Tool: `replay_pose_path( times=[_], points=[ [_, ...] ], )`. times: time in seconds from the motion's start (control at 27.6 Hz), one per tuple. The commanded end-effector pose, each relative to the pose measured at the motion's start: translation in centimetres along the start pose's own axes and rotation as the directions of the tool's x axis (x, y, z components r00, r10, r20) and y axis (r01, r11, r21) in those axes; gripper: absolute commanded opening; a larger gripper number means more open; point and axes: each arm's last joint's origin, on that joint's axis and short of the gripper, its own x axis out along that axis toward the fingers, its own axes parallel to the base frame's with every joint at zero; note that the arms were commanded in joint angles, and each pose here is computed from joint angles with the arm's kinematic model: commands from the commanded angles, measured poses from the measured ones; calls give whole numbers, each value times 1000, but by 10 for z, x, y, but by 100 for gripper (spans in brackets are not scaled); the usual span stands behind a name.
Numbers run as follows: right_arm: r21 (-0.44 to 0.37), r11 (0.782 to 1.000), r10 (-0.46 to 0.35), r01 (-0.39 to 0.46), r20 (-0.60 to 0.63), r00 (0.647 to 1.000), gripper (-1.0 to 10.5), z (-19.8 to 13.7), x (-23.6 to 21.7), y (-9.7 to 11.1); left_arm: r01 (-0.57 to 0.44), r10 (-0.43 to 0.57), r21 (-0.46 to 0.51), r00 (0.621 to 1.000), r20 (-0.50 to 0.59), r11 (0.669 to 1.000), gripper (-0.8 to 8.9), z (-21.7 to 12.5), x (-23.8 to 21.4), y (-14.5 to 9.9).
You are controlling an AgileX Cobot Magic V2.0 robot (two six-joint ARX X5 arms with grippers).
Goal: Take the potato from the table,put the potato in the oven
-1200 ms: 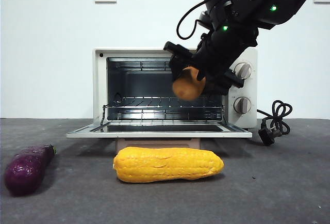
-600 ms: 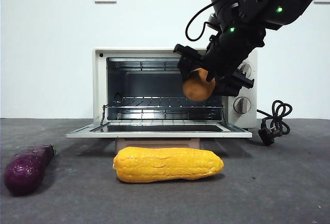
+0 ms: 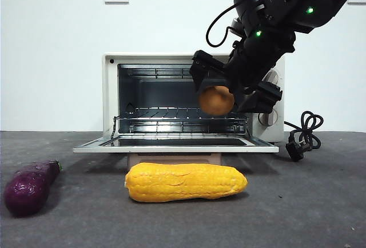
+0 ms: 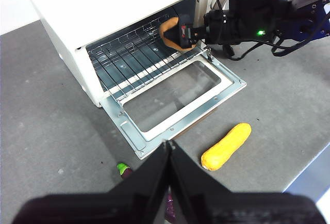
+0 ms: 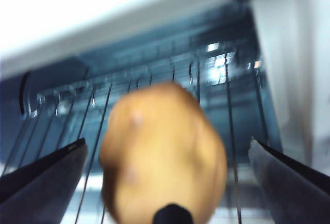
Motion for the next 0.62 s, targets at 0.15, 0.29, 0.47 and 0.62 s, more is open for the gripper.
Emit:
replay_pose_path(
  times=[0.15,0.29,0.47,0.62],
  points=[
    [-53,998,17,-14,43,999,581,32,-40,12,-6,5,13,1000,22,1000,-8,5,10,1],
    [-130,991,-23,18,-33,999,580,50,-89,14,0,0,20,1000,3,1000,-8,16,39,4],
    [-267,963,-57,25,-115,992,567,59,-147,14,5,-5,-7,1000,-20,1000,-8,18,87,14],
    [-321,947,-54,4,-147,988,567,65,-196,12,46,-50,-84,997,-53,995,-8,8,131,37]
  ],
)
